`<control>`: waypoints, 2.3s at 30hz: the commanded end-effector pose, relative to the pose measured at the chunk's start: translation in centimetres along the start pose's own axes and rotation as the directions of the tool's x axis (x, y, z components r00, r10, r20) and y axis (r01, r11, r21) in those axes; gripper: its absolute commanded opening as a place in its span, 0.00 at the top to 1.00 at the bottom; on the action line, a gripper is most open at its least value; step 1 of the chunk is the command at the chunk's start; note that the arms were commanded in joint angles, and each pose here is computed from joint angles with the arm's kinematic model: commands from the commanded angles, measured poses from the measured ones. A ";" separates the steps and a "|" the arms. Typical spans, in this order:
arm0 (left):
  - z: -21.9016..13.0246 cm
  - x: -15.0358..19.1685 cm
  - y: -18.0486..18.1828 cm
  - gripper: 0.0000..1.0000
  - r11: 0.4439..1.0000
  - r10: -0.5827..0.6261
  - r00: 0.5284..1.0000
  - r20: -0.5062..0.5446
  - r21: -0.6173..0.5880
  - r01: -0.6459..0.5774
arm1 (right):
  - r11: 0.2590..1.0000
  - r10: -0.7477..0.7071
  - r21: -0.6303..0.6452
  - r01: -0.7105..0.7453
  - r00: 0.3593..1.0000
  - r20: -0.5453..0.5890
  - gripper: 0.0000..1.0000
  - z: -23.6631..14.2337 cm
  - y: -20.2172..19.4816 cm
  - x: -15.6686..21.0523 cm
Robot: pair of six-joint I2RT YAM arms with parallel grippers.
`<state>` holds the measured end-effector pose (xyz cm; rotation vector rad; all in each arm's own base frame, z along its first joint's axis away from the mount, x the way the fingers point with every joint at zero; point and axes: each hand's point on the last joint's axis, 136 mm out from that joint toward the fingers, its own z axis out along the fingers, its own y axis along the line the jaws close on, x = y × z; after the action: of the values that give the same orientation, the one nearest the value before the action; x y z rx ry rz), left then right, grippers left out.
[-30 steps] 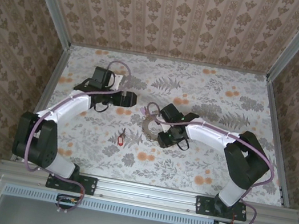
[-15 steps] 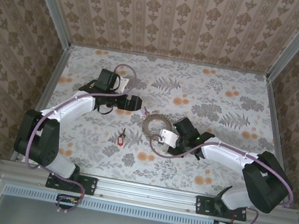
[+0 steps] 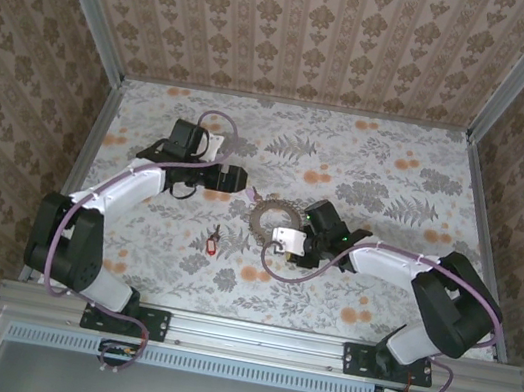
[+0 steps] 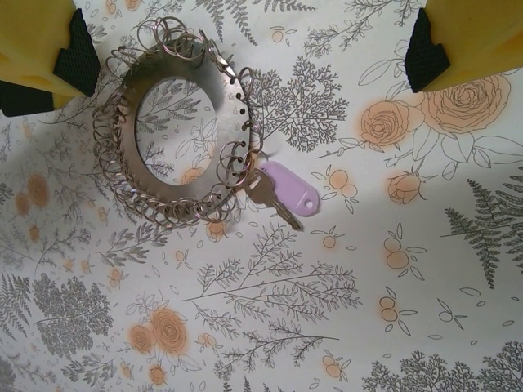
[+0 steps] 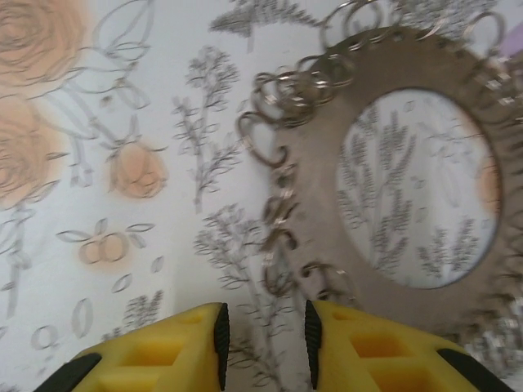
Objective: Put the keys on the keyring
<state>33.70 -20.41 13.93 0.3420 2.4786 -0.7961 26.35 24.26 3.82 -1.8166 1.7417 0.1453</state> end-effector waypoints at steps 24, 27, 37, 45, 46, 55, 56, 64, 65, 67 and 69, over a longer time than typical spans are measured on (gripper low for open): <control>-1.5 -1.1 -0.5 0.00 0.998 0.066 0.997 0.035 -0.014 -0.065 | 0.999 -0.033 -0.009 0.032 0.999 -0.031 0.68 1.4 0.3 0.5; -1.5 -1.0 -0.7 0.01 0.997 0.071 0.997 0.031 -0.002 -0.071 | 0.999 -0.037 -0.012 0.037 0.999 -0.036 0.70 1.8 0.2 0.1; -1.8 -1.1 -0.9 0.02 0.996 0.086 0.995 0.046 -0.003 -0.086 | 0.998 -0.019 0.064 0.021 0.999 -0.030 0.79 1.9 -1.1 -0.2; -2.8 -1.6 -1.8 0.02 0.991 0.128 0.986 0.107 0.010 -0.130 | 0.991 0.008 0.136 -0.009 1.000 0.008 0.99 0.9 -2.1 -0.8; -3.0 -1.7 -2.1 0.01 0.990 0.139 0.983 0.122 0.017 -0.142 | 0.991 0.007 0.137 -0.009 1.000 0.014 1.00 0.5 -2.1 -0.9; -8.2 -1.9 -10.0 0.02 0.792 0.430 0.800 0.419 0.251 -0.557 | 0.951 0.123 0.239 -0.195 0.950 0.288 1.00 -7.4 -4.7 -5.5; -9.2 -1.6 -11.3 0.01 0.728 0.470 0.744 0.475 0.268 -0.631 | 0.946 0.129 0.242 -0.216 0.936 0.328 1.00 -8.4 -4.7 -6.0; -11.2 2.1 -16.1 0.26 0.364 0.695 0.461 0.552 0.283 -0.887 | 0.942 0.105 0.227 -0.246 0.861 0.497 1.00 -14.0 -4.2 -9.2; -11.2 2.5 -16.2 0.35 0.329 0.704 0.443 0.556 0.298 -0.896 | 0.944 0.103 0.220 -0.246 0.853 0.511 1.00 -14.5 -4.1 -9.5; -11.4 4.0 -17.8 0.49 0.221 0.700 0.389 0.599 0.336 -0.915 | 0.952 0.097 0.195 -0.234 0.840 0.534 1.00 -15.3 -3.7 -10.2; -11.2 4.8 -18.4 0.52 0.176 0.697 0.366 0.616 0.348 -0.921 | 0.963 0.096 0.161 -0.217 0.832 0.547 1.00 -15.7 -3.2 -10.8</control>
<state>21.01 -27.34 28.00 1.4165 1.3272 -0.9807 24.24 25.03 21.14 -1.2925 1.4660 0.3572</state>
